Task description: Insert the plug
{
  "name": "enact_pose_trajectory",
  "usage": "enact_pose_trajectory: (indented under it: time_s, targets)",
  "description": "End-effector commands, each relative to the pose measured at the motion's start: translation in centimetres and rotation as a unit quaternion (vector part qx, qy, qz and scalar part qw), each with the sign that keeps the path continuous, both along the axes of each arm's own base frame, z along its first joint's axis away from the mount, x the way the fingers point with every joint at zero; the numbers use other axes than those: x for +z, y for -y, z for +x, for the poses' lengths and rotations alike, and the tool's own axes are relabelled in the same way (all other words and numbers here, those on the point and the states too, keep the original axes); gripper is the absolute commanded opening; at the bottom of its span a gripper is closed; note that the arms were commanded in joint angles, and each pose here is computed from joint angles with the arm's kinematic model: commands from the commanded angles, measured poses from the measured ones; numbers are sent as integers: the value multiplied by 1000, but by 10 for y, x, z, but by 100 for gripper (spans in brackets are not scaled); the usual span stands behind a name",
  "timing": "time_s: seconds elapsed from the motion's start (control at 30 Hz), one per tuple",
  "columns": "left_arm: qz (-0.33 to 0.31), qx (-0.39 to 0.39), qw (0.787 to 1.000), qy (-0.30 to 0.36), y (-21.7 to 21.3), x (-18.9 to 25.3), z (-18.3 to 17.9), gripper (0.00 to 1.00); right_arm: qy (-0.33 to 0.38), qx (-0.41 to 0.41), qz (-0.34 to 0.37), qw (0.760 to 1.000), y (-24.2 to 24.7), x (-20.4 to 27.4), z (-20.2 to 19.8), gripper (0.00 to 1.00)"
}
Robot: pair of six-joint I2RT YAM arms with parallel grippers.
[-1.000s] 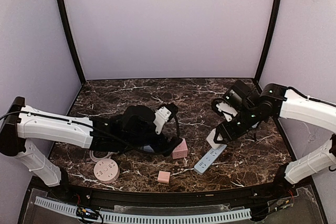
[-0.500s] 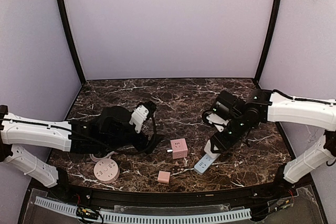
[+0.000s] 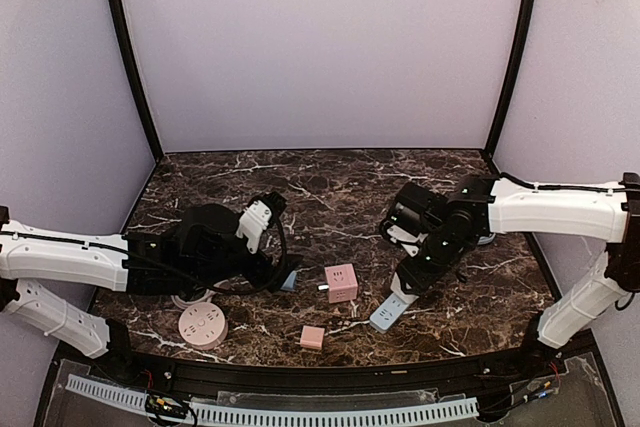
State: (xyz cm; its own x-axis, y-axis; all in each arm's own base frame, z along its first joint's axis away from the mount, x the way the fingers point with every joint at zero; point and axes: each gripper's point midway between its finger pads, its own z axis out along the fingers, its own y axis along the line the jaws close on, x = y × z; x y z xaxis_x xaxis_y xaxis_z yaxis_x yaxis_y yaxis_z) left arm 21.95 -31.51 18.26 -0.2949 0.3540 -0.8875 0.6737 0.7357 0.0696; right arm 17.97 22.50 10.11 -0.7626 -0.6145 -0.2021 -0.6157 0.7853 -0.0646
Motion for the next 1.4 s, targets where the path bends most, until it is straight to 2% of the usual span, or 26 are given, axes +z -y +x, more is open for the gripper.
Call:
enact_pose_trajectory:
  time_s: [0.0,0.23,0.57,1.37]
  targets:
    - [-4,4,1000,6,-4,1,1,99,19,-12,-23,999,8,3,5,0]
    - [-5,3,1000,5,-4,1,0,99,30,-25,-38,999,13,4,10,0]
    - [-6,1,1000,4,-3,1,0,100,44,-26,-5,999,5,22,13,0]
    - [-6,-2,1000,3,-3,0,-1,100,20,-9,-22,1000,3,-6,9,0]
